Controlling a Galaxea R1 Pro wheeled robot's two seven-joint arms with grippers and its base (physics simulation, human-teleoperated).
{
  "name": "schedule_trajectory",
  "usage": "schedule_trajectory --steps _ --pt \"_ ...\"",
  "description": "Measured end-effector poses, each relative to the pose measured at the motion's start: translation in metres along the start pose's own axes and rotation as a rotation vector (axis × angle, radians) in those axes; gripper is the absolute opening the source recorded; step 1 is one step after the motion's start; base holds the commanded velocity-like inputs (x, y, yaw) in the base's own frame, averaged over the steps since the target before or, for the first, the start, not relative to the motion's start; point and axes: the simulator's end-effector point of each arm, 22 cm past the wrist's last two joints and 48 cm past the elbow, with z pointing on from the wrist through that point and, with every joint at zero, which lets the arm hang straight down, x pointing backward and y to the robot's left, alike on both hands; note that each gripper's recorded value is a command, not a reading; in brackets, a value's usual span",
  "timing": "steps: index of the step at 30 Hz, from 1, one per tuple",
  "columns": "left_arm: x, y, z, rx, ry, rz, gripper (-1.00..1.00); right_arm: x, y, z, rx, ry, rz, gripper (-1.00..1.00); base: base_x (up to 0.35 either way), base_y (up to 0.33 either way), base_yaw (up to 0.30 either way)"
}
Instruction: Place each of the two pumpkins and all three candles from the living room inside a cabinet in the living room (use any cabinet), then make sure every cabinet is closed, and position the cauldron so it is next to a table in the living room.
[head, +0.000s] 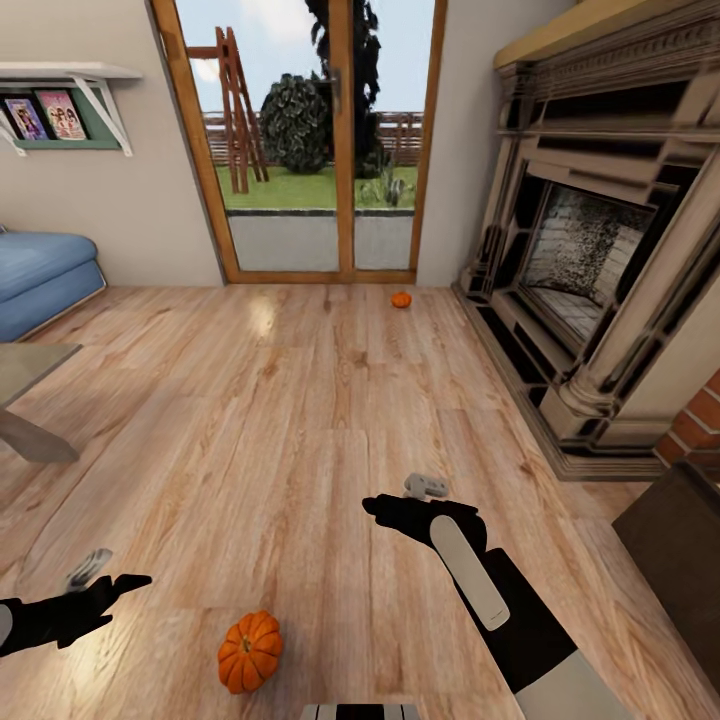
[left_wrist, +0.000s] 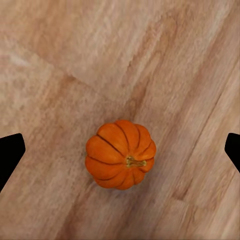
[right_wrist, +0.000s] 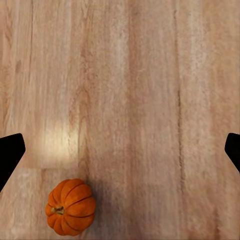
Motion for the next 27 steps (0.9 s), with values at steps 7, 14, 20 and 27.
schedule_trajectory --steps 7,14,20,27 --pt "0.005 0.008 0.007 -0.012 0.014 -0.01 1.0 0.008 -0.007 0.009 0.007 0.02 0.009 1.0 0.0 0.001 0.0" --pt "0.021 0.024 0.019 -0.04 0.047 -0.03 1.0 0.016 -0.008 0.018 0.002 0.039 0.011 1.0 0.0 0.0 0.0" --pt "0.035 0.04 0.029 -0.061 0.068 -0.053 1.0 0.011 0.0 0.017 -0.027 0.026 0.009 1.0 0.0 0.0 0.0" --pt "0.043 0.05 0.036 -0.077 0.085 -0.065 1.0 0.023 0.041 -0.013 -0.216 0.041 0.074 1.0 0.0 0.0 0.0"
